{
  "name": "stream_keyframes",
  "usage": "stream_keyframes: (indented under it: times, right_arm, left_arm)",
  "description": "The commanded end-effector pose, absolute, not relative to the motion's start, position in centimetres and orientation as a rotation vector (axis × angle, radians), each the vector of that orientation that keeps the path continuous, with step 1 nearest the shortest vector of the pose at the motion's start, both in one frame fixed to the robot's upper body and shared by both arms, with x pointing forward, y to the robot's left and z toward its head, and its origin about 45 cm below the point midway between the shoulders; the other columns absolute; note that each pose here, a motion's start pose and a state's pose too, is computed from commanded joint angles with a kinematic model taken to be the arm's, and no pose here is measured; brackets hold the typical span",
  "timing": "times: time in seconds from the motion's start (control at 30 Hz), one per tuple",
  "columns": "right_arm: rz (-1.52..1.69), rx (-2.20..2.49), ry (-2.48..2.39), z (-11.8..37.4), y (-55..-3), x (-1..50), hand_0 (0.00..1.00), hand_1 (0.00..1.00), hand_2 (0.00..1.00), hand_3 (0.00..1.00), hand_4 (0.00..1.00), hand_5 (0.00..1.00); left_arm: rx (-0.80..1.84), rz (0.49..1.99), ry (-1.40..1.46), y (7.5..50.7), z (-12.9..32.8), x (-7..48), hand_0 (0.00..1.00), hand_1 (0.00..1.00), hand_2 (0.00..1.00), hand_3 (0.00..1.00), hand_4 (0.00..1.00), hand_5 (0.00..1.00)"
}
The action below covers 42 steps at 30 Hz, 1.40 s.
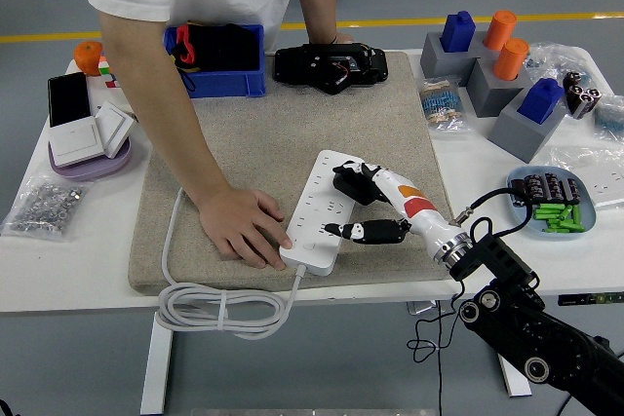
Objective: Press the white button,pick up the black plug,place it near the board,insert it into the board
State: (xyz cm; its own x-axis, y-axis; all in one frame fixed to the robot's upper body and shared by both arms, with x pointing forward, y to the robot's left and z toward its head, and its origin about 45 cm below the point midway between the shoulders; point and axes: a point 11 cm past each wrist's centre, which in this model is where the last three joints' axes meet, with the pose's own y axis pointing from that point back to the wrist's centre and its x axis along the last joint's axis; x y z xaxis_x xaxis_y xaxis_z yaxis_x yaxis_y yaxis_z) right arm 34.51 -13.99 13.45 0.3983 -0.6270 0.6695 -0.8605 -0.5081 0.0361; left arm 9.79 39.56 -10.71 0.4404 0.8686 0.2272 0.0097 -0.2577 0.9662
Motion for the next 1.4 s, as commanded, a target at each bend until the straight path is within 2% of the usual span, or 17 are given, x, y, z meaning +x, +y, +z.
stream_keyframes:
  times: [1.4]
  right_arm:
    - [0.911,2.307,-1.132,13.2,-11.7,35.3,0.881,0.833,0.795,0.796,0.998,0.398]
  left_arm:
    - [1.625,1.001,0.774,39.8,-10.6,10.1,0.692,0.638,0.614,0.64,0.559,0.206]
